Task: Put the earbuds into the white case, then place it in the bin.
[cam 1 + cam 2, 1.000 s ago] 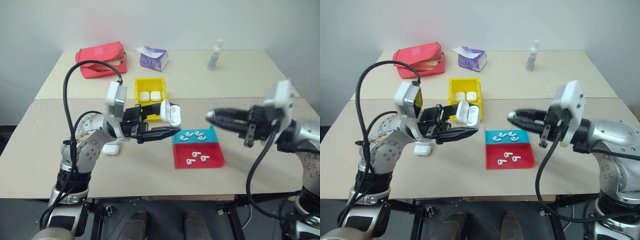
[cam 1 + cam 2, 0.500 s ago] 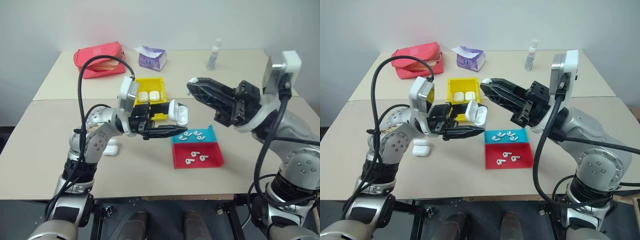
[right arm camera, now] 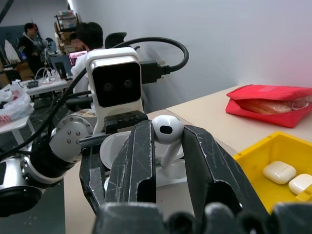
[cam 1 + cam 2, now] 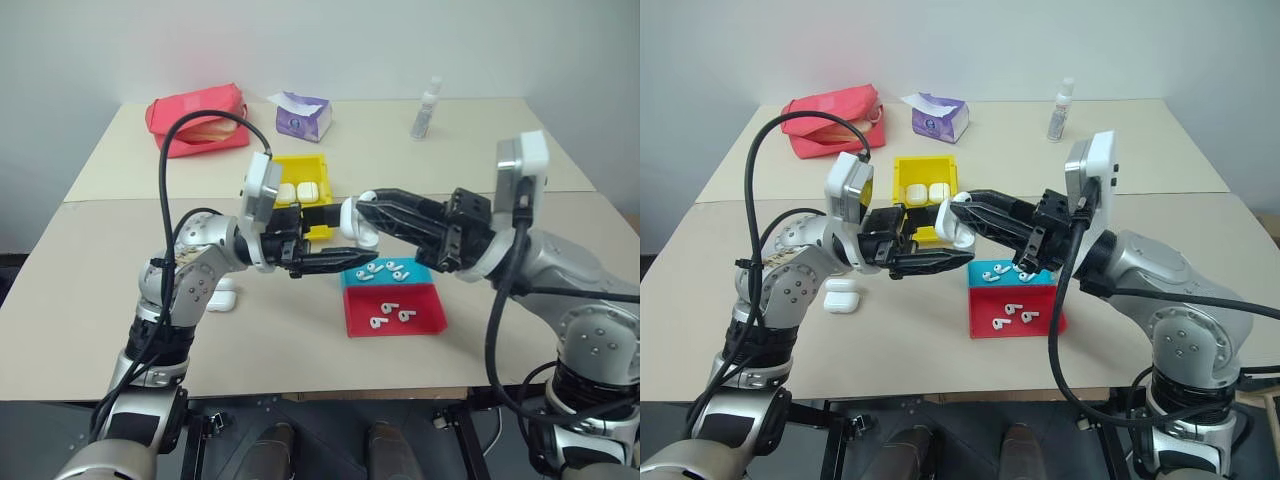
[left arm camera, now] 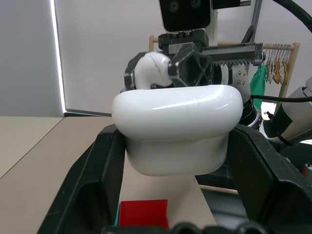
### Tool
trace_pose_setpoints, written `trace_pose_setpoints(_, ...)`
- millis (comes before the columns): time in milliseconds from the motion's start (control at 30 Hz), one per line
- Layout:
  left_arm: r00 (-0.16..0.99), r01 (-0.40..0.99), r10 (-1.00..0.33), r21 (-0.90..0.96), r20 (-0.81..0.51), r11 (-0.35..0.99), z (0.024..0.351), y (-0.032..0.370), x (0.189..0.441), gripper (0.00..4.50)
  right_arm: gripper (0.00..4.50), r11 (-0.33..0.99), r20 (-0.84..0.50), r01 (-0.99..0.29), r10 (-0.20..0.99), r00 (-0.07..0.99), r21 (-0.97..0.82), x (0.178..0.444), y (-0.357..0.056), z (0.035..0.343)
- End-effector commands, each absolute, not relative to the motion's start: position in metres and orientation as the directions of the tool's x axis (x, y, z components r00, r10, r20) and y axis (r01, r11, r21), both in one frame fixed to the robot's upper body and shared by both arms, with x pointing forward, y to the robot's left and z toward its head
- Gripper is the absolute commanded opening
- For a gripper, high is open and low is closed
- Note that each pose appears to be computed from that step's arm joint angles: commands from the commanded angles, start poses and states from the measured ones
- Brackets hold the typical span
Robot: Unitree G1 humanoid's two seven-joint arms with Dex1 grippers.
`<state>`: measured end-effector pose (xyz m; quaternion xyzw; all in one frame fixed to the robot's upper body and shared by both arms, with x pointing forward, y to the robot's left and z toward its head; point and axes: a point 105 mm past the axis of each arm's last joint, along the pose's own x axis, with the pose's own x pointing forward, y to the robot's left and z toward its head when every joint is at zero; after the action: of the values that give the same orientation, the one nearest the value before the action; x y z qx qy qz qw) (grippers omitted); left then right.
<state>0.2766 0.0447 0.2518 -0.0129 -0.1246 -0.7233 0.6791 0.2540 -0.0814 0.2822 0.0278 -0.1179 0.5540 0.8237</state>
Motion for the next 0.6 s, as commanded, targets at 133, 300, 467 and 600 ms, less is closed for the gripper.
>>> trace_pose_setpoints(133, -0.105, 0.966, -0.974, 0.254, 0.203, -0.051, 0.2671, 0.0463, 0.2670, 2.83, 0.62, 0.414, 0.225, -0.899, 0.898, 0.378, -0.142, 0.2576, -0.0845, 0.2838)
trace_pose_setpoints(300, -0.101, 0.963, -0.973, 0.266, 0.206, -0.044, 0.2670, 0.0464, 0.2657, 2.83, 0.62, 0.410, 0.202, -0.897, 0.904, 0.376, -0.167, 0.2585, -0.0871, 0.2814)
trace_pose_setpoints(467, -0.093, 0.962, -0.973, 0.270, 0.211, -0.033, 0.2665, 0.0468, 0.2660, 2.83, 0.97, 0.375, 0.170, -0.905, 0.923, 0.345, -0.202, 0.2562, -0.0886, 0.2794)
trace_pose_setpoints(600, -0.090, 0.961, -0.973, 0.275, 0.214, -0.029, 0.2662, 0.0468, 0.2665, 2.83, 2.25, 0.341, 0.154, -0.916, 0.937, 0.314, -0.211, 0.2529, -0.0874, 0.2781)
